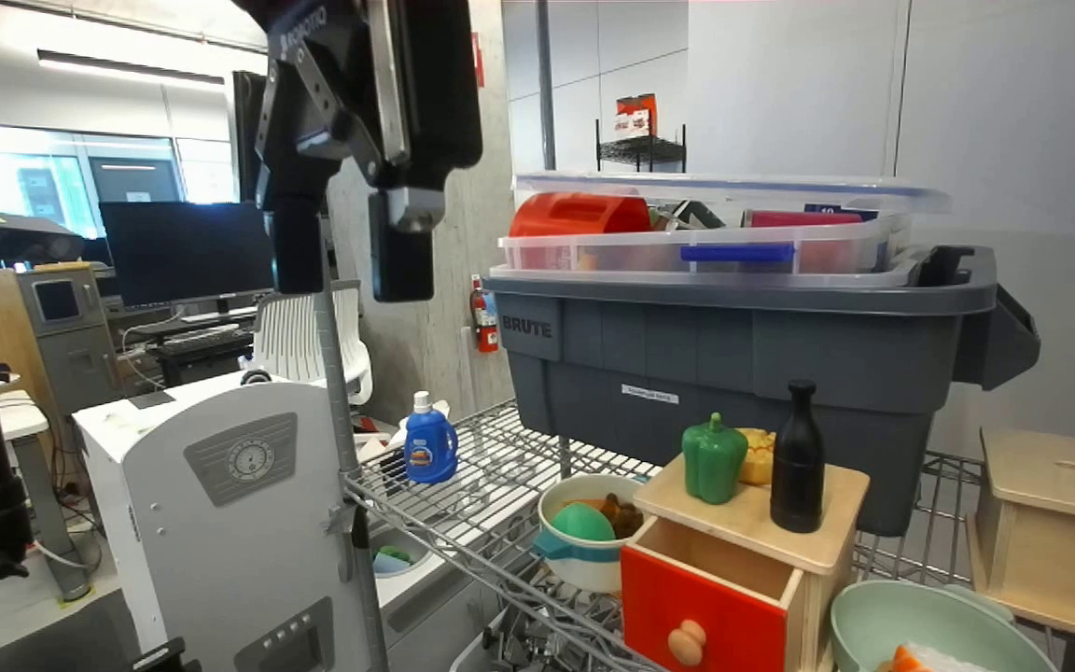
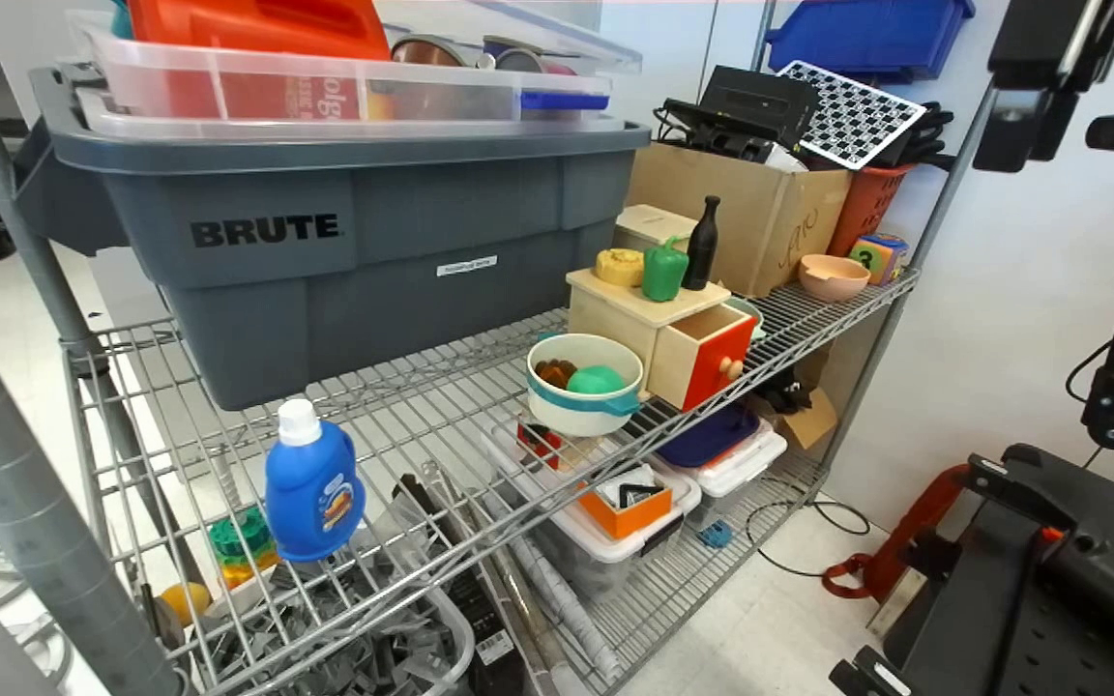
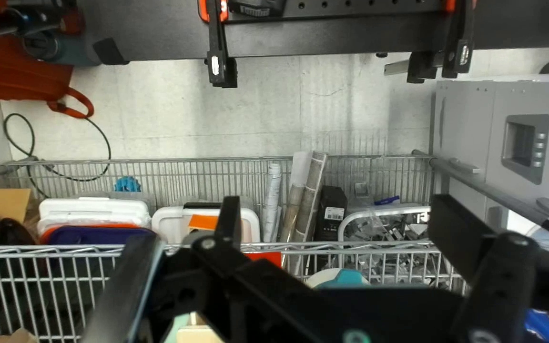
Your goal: Pick up the bottle and put it in the bowl
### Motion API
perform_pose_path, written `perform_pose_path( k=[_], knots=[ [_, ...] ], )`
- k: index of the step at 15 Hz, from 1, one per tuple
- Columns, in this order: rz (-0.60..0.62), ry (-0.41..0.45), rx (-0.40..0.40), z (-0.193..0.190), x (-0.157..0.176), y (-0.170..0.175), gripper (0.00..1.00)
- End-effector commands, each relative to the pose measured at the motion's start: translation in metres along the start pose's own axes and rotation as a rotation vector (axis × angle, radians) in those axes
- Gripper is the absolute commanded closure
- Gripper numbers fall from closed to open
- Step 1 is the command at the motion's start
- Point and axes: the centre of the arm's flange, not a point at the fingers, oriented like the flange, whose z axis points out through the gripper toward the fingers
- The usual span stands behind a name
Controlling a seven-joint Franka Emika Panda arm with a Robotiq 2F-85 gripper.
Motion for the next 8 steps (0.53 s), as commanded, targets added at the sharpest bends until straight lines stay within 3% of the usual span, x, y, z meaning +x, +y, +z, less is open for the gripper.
perform_pose_path(
  k=[1,8],
  knots=[
    [-0.021,-0.008,0.015,0.0029,0.0154,-0.0127,0.00],
    [-0.003,0.013,-0.081,0.0072,0.0156,-0.0186,0.00]
  ],
)
